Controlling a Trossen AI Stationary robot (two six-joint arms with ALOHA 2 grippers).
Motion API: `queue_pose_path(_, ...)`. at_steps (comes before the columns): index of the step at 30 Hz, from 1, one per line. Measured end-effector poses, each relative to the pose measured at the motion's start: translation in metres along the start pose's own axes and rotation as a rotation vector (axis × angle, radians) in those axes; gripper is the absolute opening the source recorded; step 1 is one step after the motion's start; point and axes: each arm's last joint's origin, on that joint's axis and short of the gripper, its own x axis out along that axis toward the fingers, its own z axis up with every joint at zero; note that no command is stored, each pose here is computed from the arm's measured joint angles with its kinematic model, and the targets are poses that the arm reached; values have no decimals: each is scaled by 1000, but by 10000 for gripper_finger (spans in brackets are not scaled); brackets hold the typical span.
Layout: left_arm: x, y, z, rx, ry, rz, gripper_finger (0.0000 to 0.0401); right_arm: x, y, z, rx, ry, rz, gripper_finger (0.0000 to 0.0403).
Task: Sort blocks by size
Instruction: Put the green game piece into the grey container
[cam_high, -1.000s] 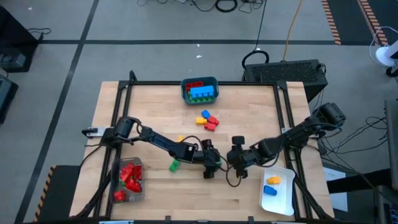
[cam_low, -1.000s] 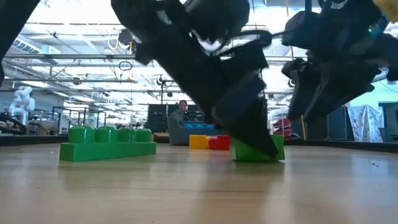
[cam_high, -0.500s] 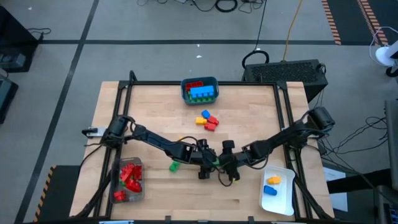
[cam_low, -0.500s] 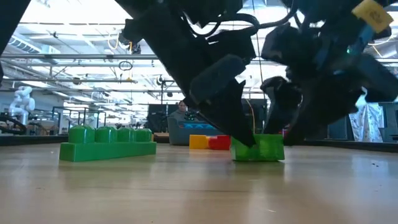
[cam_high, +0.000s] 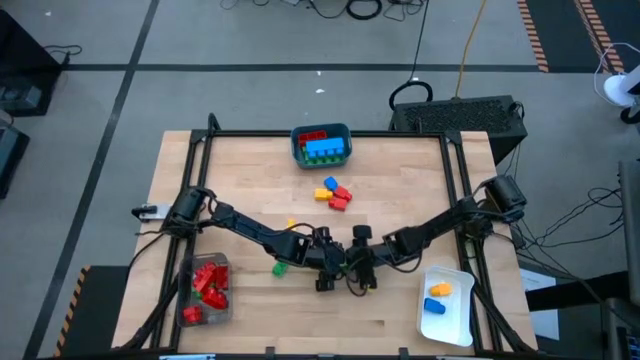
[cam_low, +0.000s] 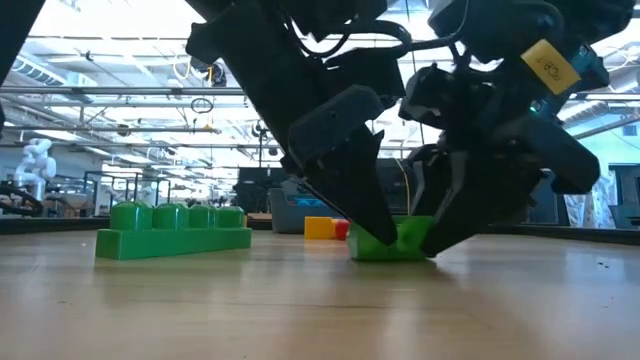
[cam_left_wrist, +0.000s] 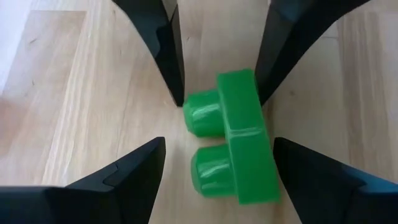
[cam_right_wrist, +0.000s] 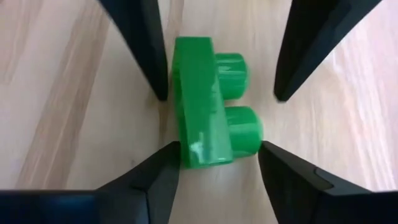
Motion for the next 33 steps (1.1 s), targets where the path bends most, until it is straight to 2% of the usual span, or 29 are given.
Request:
queue_pose_path(9, 0, 0, 0, 24, -2, -3, 299, 1, -8, 3, 21, -17, -10, 154)
queue_pose_path(16, 0, 0, 0, 22, -2, -1, 299, 2, -9, 3, 11, -16, 4, 96)
queue_pose_path(23, -1, 3, 0, -95, 5, 29, 299, 2, -10, 3, 16, -25, -53, 38)
queue_pose_path(27, 0, 5, -4, -128, 13, 51, 284, 2, -11, 5, 42, -41, -57, 36)
queue_pose_path(33, 2, 6, -9, -121, 48, 41, 227, -4, -9, 9, 52, -86, -83, 85)
